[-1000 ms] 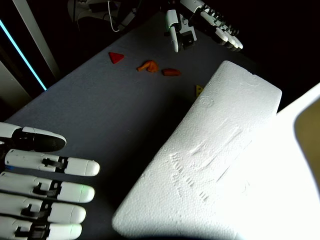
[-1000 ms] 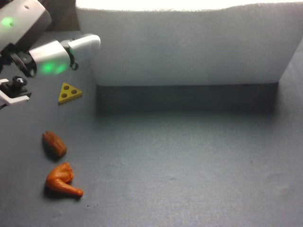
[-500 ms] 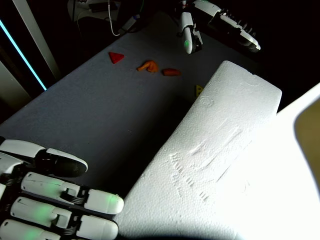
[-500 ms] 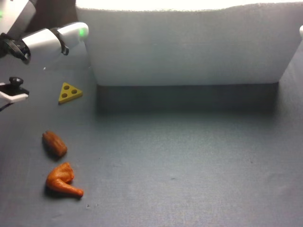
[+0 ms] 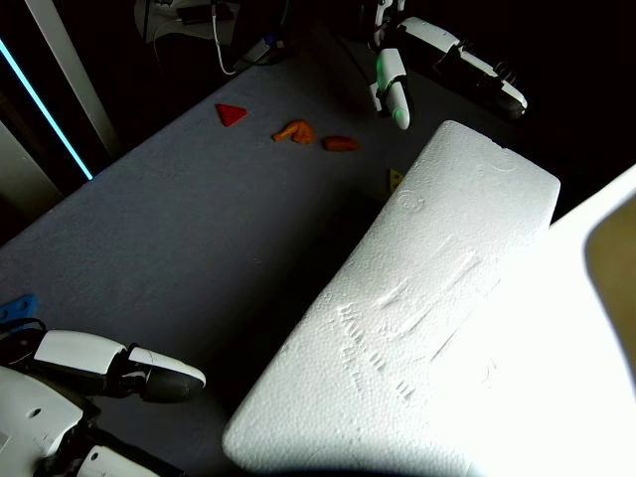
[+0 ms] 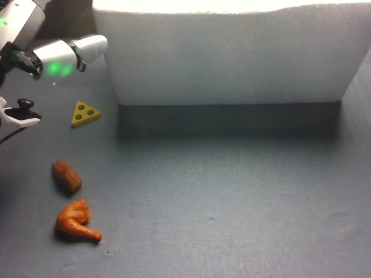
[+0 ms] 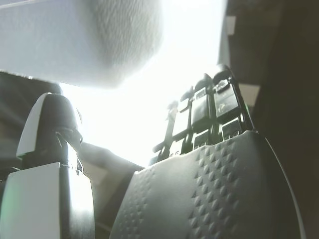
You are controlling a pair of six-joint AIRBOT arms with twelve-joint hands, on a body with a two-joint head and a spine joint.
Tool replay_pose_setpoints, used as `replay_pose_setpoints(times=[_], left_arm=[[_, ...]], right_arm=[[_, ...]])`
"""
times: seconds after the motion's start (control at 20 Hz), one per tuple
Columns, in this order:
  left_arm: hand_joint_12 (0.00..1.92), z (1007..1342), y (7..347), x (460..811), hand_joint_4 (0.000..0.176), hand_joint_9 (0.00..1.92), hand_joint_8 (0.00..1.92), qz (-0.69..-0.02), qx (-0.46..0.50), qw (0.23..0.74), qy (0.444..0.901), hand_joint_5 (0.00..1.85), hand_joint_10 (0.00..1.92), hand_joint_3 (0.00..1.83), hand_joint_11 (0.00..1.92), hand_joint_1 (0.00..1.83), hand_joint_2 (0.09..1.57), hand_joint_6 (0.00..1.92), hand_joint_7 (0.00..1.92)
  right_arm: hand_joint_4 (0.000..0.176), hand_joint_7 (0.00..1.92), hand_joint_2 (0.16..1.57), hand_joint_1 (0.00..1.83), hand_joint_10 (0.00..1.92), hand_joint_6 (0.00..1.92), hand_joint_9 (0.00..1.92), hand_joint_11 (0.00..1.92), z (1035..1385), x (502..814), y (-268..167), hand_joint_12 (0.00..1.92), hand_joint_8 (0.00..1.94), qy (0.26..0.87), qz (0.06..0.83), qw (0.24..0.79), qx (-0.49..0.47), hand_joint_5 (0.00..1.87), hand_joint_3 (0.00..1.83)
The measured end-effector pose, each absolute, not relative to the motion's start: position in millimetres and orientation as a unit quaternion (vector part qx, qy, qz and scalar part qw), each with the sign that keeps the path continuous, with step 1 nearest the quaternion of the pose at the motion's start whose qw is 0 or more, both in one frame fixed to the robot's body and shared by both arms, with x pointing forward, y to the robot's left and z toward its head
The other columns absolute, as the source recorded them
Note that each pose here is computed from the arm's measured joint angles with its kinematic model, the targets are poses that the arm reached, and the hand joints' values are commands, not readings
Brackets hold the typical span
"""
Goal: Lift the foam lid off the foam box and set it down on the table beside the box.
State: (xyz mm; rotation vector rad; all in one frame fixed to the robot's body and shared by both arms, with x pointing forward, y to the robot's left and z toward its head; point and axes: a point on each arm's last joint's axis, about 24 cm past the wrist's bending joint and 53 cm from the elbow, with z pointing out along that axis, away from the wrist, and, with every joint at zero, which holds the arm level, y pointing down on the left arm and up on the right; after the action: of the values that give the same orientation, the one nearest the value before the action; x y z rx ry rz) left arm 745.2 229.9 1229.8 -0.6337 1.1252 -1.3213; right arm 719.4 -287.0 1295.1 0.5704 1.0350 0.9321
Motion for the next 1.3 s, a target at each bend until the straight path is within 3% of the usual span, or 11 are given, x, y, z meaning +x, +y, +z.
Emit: replay_pose_setpoints(times=[0.15,0.25,0.3,0.5,0.6,0.65,0.7,0.75,1.0,1.15,1.3], left_arm=[[0.00,1222.3,231.0,752.4,0.028,0.00,0.00,-0.569,-0.286,0.596,0.489,0.00,0.00,0.00,0.00,0.66,1.05,0.00,0.00],[0.00,1217.7,228.6,756.4,0.043,0.00,0.00,-0.569,-0.292,0.589,0.494,0.00,0.00,0.00,0.00,0.67,1.04,0.00,0.00],[0.00,1216.5,228.1,758.1,0.057,0.00,0.00,-0.569,-0.297,0.587,0.494,0.00,0.00,0.00,0.00,0.67,1.04,0.00,0.00],[0.00,1210.4,223.1,765.3,0.057,0.00,0.00,-0.574,-0.307,0.576,0.495,0.00,0.00,0.00,0.00,0.65,1.02,0.00,0.00],[0.00,1203.6,219.2,768.5,0.039,0.00,0.00,-0.573,-0.313,0.567,0.502,0.00,0.00,0.00,0.01,0.65,1.02,0.00,0.00],[0.00,1203.5,218.4,770.8,0.033,0.00,0.00,-0.574,-0.317,0.566,0.499,0.00,0.00,0.00,0.00,0.66,1.02,0.00,0.00],[0.01,1205.2,218.1,773.7,0.022,0.00,0.00,-0.576,-0.318,0.566,0.496,0.00,0.00,0.00,0.02,0.66,1.02,0.00,0.00],[0.01,1205.3,217.9,775.2,0.019,0.00,0.00,-0.579,-0.322,0.564,0.493,0.00,0.00,0.00,0.03,0.65,1.02,0.00,0.00],[0.00,1198.1,211.5,779.3,0.034,0.00,0.00,-0.580,-0.328,0.553,0.501,0.00,0.00,0.00,0.00,0.67,1.02,0.00,0.00],[0.00,1198.4,210.6,780.8,0.058,0.00,0.00,-0.580,-0.327,0.552,0.502,0.00,0.00,0.00,0.00,0.66,1.03,0.00,0.00],[0.00,1196.7,205.4,783.6,0.044,0.00,0.00,-0.583,-0.328,0.547,0.504,0.00,0.00,0.00,0.00,0.64,1.01,0.00,0.00]], right_arm=[[0.000,0.00,1.17,0.67,0.00,0.00,0.00,0.00,1288.7,727.7,-291.1,1.52,0.00,0.470,0.428,0.721,0.276,0.00,0.00],[0.000,0.00,1.18,0.61,0.03,0.00,0.01,0.00,1280.1,734.3,-290.5,1.44,0.00,0.479,0.428,0.711,0.285,0.00,0.00],[0.000,0.00,1.17,0.59,0.06,0.00,0.01,0.00,1276.2,736.9,-290.1,1.56,0.00,0.484,0.428,0.707,0.290,0.00,0.00],[0.000,0.00,1.18,0.70,0.01,0.00,0.02,0.00,1265.5,746.6,-289.0,1.64,0.00,0.491,0.432,0.693,0.303,0.00,0.00],[0.000,0.00,1.16,0.76,0.00,0.00,0.00,0.00,1258.1,751.6,-286.3,1.30,0.00,0.495,0.438,0.681,0.313,0.00,0.00],[0.000,0.00,1.16,0.78,0.00,0.00,0.00,0.00,1256.3,752.4,-284.3,0.85,0.00,0.497,0.441,0.677,0.316,0.00,0.00],[0.000,0.00,1.17,0.77,0.00,0.00,0.00,0.00,1255.3,753.0,-281.6,0.17,0.00,0.498,0.444,0.676,0.314,0.00,0.00],[0.000,0.00,1.17,0.75,0.00,0.00,0.00,0.00,1254.7,753.1,-280.3,0.03,0.00,0.499,0.444,0.675,0.313,0.00,0.00],[0.000,0.00,1.14,0.73,0.00,0.00,0.00,0.00,1257.8,756.1,-277.5,0.00,0.00,0.494,0.454,0.672,0.314,0.00,0.00],[0.000,0.00,1.15,0.75,0.00,0.00,0.00,0.00,1259.2,757.1,-271.3,0.00,0.00,0.493,0.460,0.670,0.310,0.00,0.00],[0.000,0.11,1.15,0.74,0.03,0.07,0.07,0.00,1259.3,757.2,-268.8,0.00,0.04,0.494,0.463,0.669,0.307,0.14,0.00]])
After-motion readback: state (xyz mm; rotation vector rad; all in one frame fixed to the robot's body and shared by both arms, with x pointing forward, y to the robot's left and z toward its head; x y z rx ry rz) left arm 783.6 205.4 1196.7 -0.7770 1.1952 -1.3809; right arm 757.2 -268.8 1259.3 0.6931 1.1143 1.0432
